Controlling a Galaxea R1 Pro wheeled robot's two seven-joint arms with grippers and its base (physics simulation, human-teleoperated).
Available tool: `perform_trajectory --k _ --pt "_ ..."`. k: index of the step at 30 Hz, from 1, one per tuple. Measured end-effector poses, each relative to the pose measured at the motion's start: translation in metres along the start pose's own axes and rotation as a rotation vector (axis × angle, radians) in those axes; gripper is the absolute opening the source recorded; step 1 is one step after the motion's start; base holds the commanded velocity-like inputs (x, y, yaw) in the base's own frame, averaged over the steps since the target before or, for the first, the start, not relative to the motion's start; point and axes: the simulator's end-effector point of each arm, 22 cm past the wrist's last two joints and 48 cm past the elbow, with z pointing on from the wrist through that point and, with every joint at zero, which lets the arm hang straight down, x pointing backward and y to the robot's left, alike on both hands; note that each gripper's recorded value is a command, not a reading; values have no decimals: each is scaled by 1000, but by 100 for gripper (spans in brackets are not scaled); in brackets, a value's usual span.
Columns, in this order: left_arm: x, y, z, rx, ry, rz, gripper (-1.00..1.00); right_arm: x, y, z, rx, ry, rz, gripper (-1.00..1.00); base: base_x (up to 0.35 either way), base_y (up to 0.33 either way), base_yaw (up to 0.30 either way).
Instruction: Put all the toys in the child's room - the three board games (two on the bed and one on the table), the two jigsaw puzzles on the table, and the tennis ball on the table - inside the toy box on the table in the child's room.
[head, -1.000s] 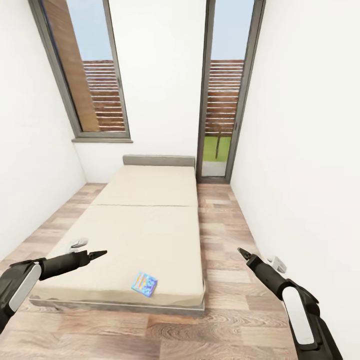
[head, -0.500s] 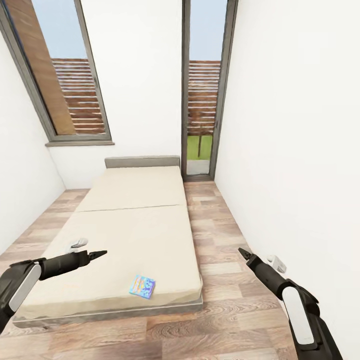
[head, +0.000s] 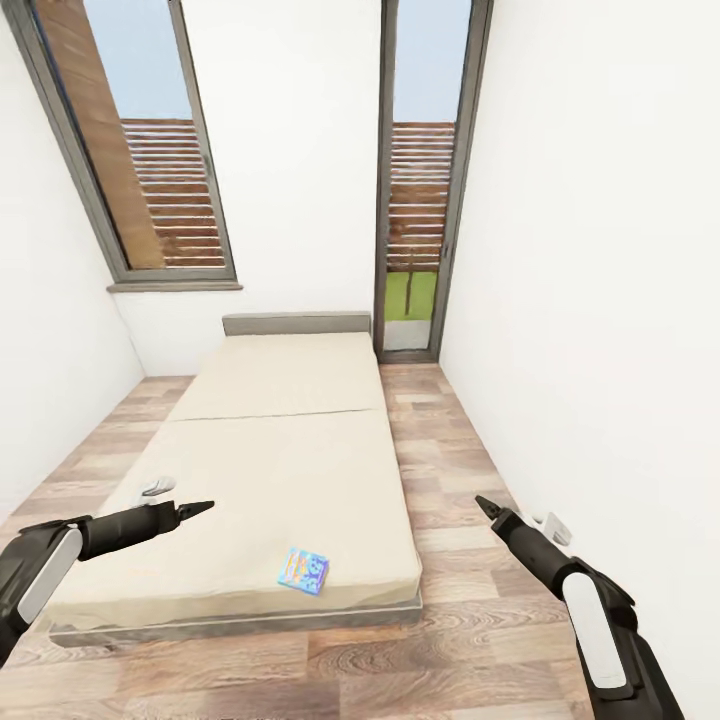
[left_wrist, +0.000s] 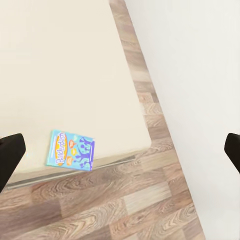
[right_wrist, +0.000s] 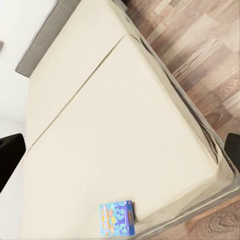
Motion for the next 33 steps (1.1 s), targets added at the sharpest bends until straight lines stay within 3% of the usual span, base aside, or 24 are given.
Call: perform_trajectory --k 9,33 --pt "-1 -1 -1 1 -2 1 100 -2 4 -1 -7 -4 -5 100 -3 -83 209" --pt "-1 -2 0 1 0 3 100 -3 0 -1 -5 -6 6 100 0 -11 10"
